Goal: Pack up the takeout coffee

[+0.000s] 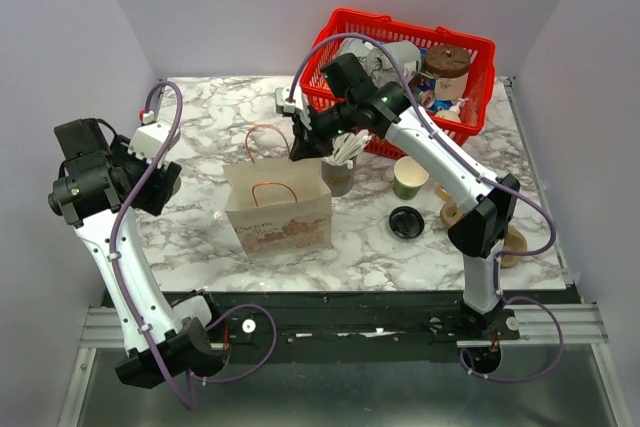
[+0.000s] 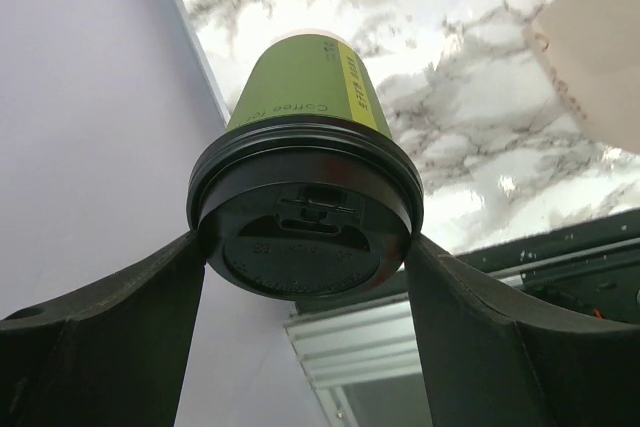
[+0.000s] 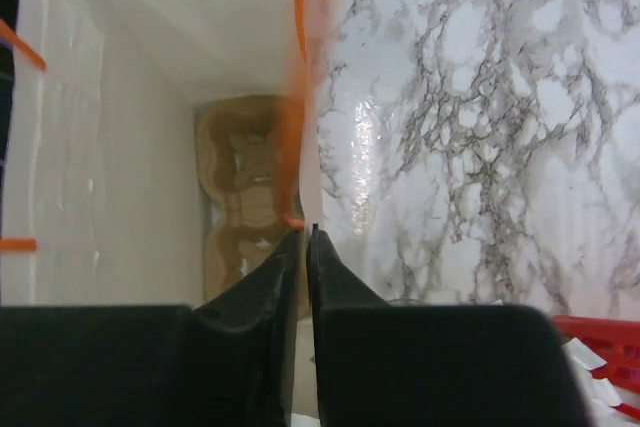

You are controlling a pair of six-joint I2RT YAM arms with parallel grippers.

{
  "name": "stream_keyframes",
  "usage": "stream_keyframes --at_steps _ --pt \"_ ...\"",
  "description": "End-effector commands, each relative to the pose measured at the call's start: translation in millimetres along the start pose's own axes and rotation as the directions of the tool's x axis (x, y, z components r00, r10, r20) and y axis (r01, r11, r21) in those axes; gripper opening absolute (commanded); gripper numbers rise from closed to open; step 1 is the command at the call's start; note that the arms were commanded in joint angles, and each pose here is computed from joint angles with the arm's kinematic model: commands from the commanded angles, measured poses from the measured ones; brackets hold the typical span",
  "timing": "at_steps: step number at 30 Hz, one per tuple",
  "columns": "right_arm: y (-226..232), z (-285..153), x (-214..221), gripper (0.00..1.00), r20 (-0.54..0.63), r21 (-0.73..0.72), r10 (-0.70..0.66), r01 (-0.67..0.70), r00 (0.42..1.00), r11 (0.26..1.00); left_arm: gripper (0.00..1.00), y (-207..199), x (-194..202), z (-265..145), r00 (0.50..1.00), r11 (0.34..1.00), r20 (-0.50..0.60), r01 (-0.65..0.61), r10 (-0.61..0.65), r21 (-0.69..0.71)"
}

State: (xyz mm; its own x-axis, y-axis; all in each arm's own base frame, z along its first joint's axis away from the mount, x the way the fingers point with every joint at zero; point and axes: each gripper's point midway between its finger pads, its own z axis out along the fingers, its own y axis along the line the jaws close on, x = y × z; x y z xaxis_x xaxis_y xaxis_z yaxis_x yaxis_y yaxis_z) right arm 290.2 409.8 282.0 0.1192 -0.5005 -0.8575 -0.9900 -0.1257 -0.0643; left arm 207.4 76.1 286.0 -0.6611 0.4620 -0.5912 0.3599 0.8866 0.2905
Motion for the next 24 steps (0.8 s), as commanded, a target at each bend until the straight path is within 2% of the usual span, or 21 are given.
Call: stream_keyframes --at_steps 1,6,7,10,13,17,22,24 --pt "18.6 -4.1 8.2 0.01 -0.027 -0.025 0.033 -0.034 0.999 0.999 0.0 -33.0 -21.8 -41.1 0.995 0.997 0.1 0.003 -0.01 0.077" --pt "26.3 -24.0 4.0 0.01 -0.03 0.047 0.078 -0.076 0.997 0.996 0.0 -37.0 -67.4 -75.5 0.955 0.995 0.291 -0.075 0.055 0.059" --pt "29.2 -26.2 6.4 0.0 -0.032 0.056 0.093 -0.091 0.995 0.994 0.0 -43.4 -83.2 -87.9 0.928 0.992 0.365 -0.104 0.072 0.07" --pt "32.6 -38.9 -0.5 0.01 -0.009 0.113 0.125 -0.123 0.992 0.986 0.0 -55.2 -112.5 -112.0 0.87 0.983 0.486 -0.154 0.089 0.097" --pt "42.6 -49.5 -9.4 0.01 0.019 0.117 0.143 -0.144 0.99 0.983 0.0 -67.8 -132.5 -131.4 0.825 0.973 0.558 -0.189 0.084 0.133" --pt "58.7 -47.0 -6.4 0.01 0.011 0.09 0.17 -0.17 0.985 0.981 0.0 -96.4 -139.1 -147.4 0.776 0.94 0.621 -0.283 0.107 0.191" --pt "61.8 -41.8 -0.4 0.0 0.001 0.09 0.191 -0.19 0.982 0.978 0.0 -123.4 -128.7 -142.7 0.791 0.9 0.609 -0.308 0.061 0.309" --pt "63.4 -39.1 1.9 0.01 -0.005 0.086 0.195 -0.194 0.981 0.977 0.0 -124.9 -122.9 -138.2 0.799 0.899 0.596 -0.316 0.08 0.304"
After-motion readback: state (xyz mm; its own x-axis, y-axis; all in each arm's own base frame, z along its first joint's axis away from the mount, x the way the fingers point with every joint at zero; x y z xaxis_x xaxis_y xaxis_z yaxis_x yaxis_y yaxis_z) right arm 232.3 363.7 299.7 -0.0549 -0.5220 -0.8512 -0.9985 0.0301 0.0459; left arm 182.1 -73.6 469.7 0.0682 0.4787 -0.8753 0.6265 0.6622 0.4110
